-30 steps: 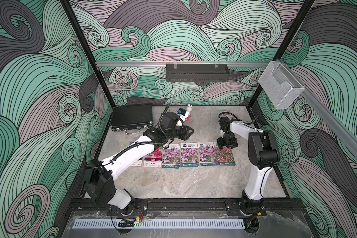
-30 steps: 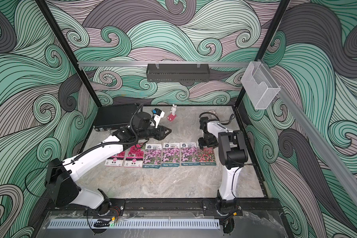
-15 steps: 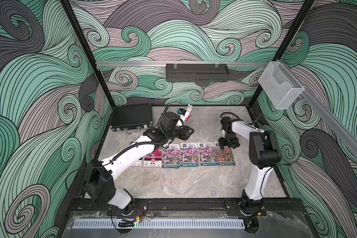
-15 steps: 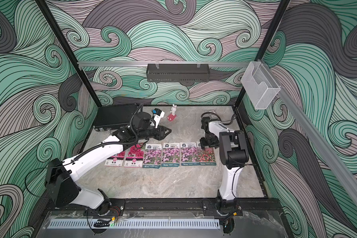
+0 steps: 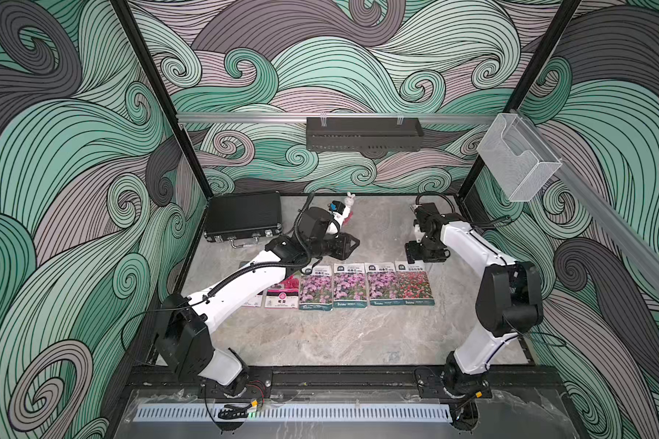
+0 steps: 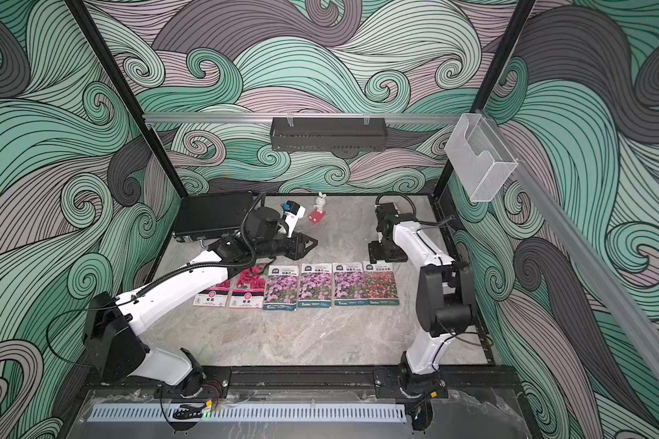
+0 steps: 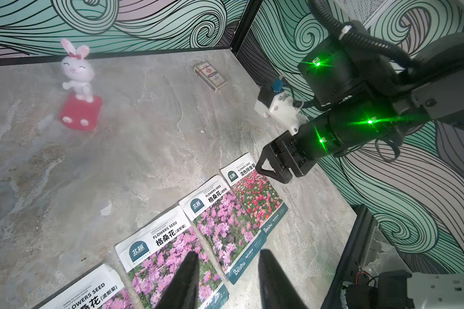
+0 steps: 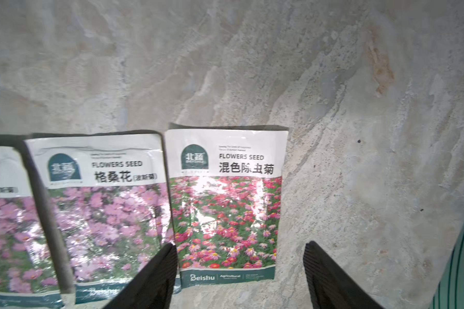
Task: Arrange the seed packets in a row
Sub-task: Place the seed packet at the center of the board, then adjust the seed packet at the center of the board.
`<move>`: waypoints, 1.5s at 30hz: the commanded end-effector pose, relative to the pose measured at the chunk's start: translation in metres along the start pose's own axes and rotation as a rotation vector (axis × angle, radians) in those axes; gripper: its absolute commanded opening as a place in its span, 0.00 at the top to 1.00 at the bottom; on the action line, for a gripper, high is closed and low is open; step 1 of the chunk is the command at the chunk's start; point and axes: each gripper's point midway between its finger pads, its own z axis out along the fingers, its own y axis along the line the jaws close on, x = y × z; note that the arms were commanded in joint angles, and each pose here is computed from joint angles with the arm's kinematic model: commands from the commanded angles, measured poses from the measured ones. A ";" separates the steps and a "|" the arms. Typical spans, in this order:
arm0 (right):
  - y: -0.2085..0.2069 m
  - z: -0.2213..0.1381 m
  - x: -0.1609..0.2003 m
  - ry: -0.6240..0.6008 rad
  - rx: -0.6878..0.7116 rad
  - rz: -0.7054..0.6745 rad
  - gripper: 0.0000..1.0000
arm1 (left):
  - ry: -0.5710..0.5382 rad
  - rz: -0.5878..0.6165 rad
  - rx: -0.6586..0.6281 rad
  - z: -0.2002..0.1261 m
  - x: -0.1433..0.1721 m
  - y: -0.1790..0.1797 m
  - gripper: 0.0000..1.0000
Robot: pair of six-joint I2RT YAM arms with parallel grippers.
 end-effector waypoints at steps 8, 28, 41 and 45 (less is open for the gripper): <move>0.028 0.040 0.046 0.176 -0.085 0.026 0.24 | 0.005 0.018 0.023 0.001 -0.005 -0.010 0.62; 0.005 0.070 0.072 0.284 -0.008 0.023 0.24 | 0.013 0.020 0.024 0.003 -0.003 -0.011 0.62; -0.010 0.072 0.075 0.300 0.023 0.030 0.25 | 0.014 0.028 0.029 0.003 -0.004 -0.014 0.62; -0.008 0.068 0.071 0.281 0.007 0.029 0.25 | 0.014 0.027 0.029 0.003 -0.004 -0.013 0.62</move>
